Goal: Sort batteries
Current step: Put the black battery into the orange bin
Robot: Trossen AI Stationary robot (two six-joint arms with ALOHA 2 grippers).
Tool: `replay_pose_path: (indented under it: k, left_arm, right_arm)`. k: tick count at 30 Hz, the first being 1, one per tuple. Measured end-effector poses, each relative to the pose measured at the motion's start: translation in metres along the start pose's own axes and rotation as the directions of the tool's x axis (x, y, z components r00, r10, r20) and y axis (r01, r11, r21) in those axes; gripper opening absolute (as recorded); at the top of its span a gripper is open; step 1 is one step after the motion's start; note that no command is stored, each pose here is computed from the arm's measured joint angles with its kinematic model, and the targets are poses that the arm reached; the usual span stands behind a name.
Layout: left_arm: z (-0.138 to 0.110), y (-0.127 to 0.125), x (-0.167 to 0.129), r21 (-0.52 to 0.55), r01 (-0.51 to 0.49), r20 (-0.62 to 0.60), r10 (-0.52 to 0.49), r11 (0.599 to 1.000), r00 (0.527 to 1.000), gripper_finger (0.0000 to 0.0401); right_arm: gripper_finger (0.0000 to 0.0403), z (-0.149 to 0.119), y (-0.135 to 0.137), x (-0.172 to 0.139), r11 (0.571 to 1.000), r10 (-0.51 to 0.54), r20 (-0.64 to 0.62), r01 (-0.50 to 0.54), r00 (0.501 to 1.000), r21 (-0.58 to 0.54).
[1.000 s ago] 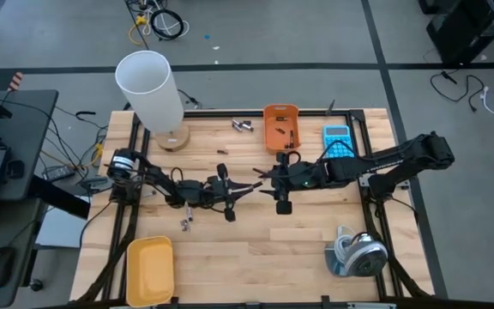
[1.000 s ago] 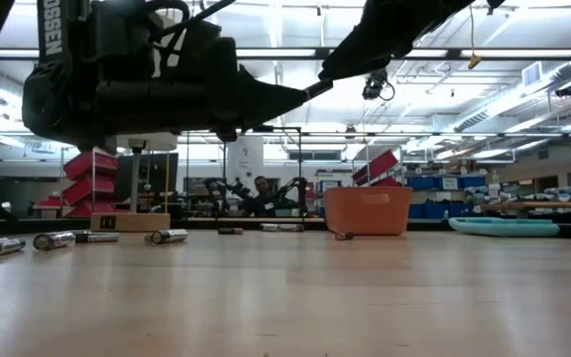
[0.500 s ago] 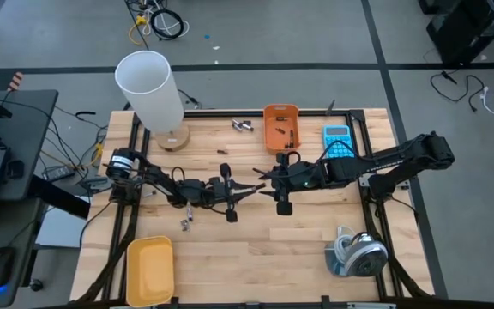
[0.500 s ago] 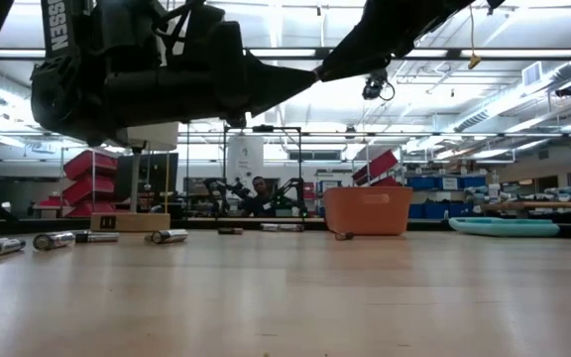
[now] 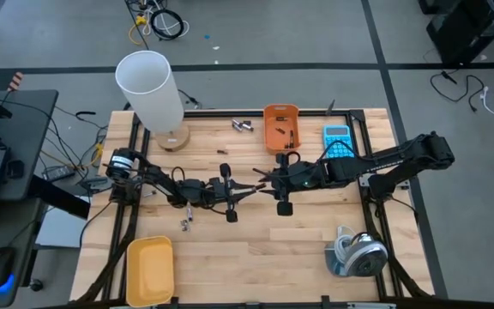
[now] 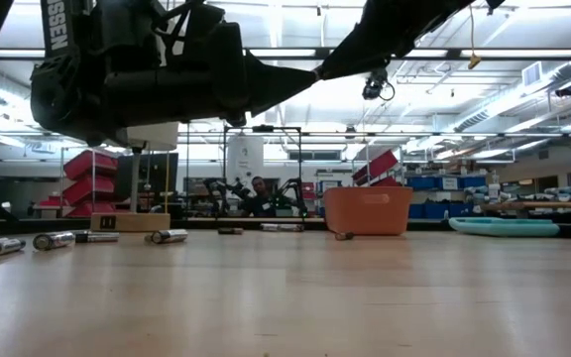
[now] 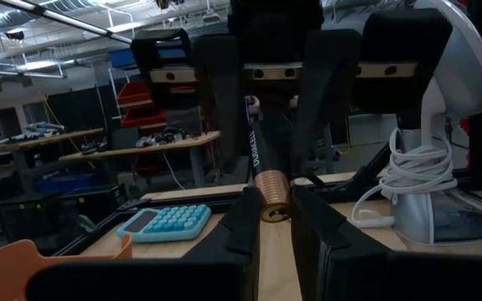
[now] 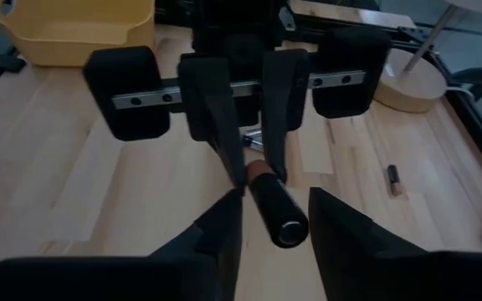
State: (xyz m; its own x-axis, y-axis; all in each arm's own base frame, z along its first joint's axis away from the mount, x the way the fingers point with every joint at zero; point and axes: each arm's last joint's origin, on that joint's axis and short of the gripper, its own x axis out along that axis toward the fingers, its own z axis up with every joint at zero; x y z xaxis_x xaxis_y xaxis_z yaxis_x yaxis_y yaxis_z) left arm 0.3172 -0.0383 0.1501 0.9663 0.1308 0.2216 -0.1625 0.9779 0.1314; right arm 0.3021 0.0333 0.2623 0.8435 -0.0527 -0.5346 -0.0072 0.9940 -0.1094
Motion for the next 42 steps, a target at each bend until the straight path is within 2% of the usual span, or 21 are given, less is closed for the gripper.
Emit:
replay_pose_path:
  k: [10,21,29,33,37,42]
  left_arm:
    - [0.0,0.0,0.0,0.002,0.002,-0.004,-0.002,1.0,1.0,0.004]
    - [-0.001,0.001,0.0,0.0,-0.039,-0.018,0.039,0.999,0.999,0.0088]
    - [-0.011,0.002,-0.005,0.001,-0.09,-0.108,0.09,0.996,0.99,0.013]
    - [-0.015,0.005,-0.013,-0.02,-0.12,-0.135,0.116,0.993,0.984,0.0137]
    - [-0.018,0.007,-0.022,-0.02,-0.142,-0.145,0.138,0.99,0.98,0.0137]
    - [-0.019,0.01,-0.03,-0.022,-0.177,-0.146,0.172,0.984,0.974,0.0137]
  right_arm:
    - [0.0042,0.0,0.0,0.0,1.0,0.014,-0.001,-0.014,1.0,-0.023]
    - [0.0047,0.0,-0.001,0.0,1.0,-0.001,-0.001,0.001,1.0,-0.014]
    - [0.0046,0.0,-0.001,0.0,1.0,-0.001,0.0,0.001,1.0,-0.014]
    - [0.0046,0.006,-0.009,-0.004,0.992,-0.119,-0.026,0.12,0.993,0.029]
    - [0.0046,0.019,-0.028,-0.014,0.951,-0.284,-0.098,0.293,0.954,0.099]
    - [0.0046,0.035,-0.056,-0.026,0.897,-0.362,-0.155,0.389,0.919,0.211]
